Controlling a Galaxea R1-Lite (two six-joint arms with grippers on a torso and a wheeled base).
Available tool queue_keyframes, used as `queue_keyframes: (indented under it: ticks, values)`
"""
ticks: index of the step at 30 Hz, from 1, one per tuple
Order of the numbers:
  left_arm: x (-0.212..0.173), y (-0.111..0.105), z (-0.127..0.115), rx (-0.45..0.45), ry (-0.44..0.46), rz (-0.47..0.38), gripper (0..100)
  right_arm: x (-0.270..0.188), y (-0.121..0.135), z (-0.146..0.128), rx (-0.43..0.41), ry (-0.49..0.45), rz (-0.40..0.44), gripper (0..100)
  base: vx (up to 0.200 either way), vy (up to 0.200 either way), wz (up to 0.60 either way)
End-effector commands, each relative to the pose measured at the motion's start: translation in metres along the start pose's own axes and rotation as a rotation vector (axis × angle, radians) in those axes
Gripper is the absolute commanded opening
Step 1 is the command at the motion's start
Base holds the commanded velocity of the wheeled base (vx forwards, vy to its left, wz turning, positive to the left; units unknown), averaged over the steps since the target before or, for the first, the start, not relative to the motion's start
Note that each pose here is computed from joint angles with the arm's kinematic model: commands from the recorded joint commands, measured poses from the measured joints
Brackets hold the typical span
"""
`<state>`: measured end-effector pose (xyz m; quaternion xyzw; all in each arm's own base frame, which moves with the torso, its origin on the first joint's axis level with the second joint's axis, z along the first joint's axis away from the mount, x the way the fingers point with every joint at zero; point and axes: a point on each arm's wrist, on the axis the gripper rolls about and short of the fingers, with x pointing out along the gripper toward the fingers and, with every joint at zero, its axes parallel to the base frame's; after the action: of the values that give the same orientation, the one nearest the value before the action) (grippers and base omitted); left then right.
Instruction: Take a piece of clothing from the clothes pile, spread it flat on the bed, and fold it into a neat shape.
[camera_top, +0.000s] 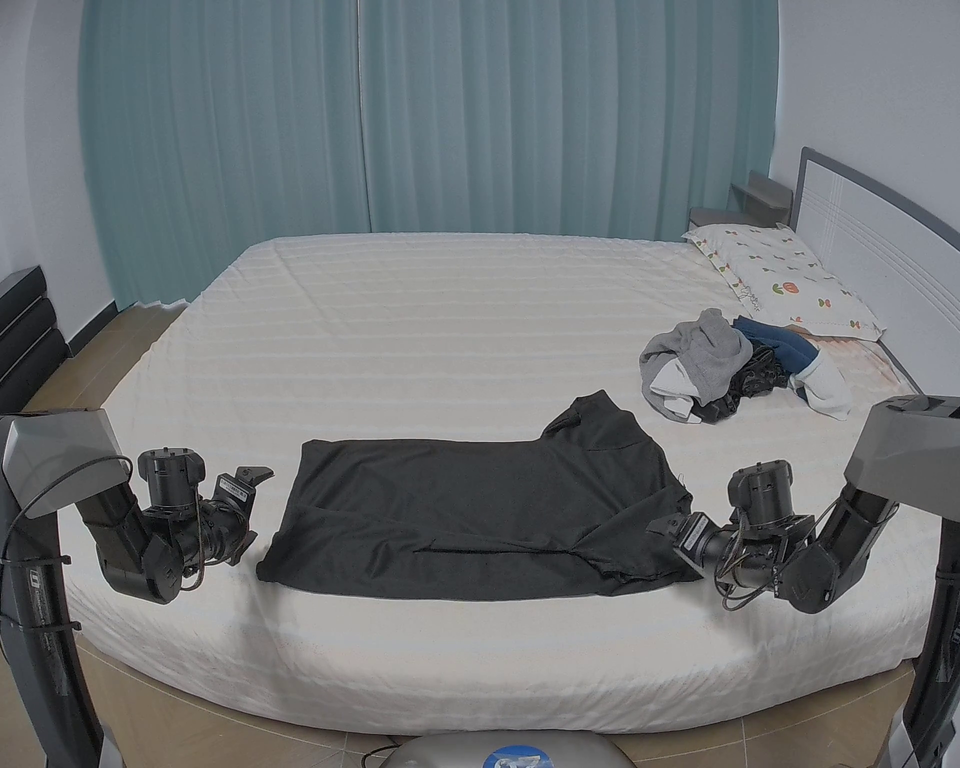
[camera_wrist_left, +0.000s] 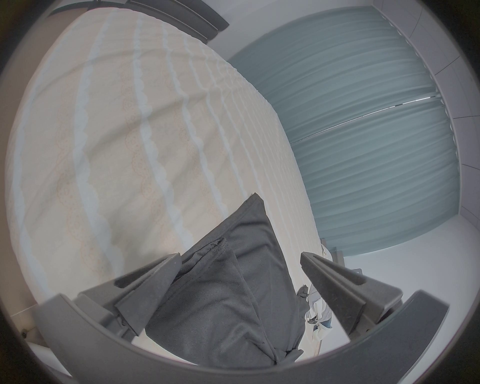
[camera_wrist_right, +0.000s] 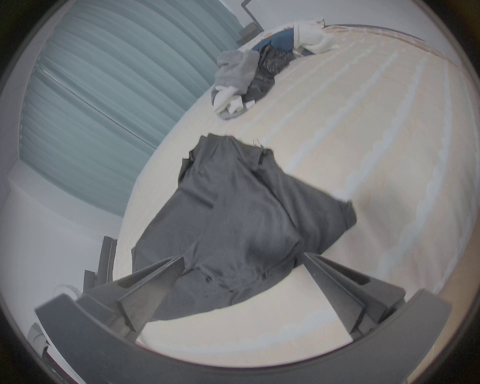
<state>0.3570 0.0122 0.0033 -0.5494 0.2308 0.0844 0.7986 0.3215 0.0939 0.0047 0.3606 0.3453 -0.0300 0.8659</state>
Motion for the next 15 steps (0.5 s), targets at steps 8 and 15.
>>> queue_keyframes:
  ticks: [8, 15]
  values:
    - [0.000, 0.000, 0.000, -0.002, 0.000, 0.000, 100, 0.012, -0.011, 0.019, 0.034, -0.002, 0.032, 100, 0.000, 0.000, 0.00]
    - [0.000, 0.000, 0.000, 0.000, -0.001, -0.001, 100, 0.029, -0.015, 0.016, 0.033, 0.012, 0.024, 100, 0.000, 0.000, 0.00]
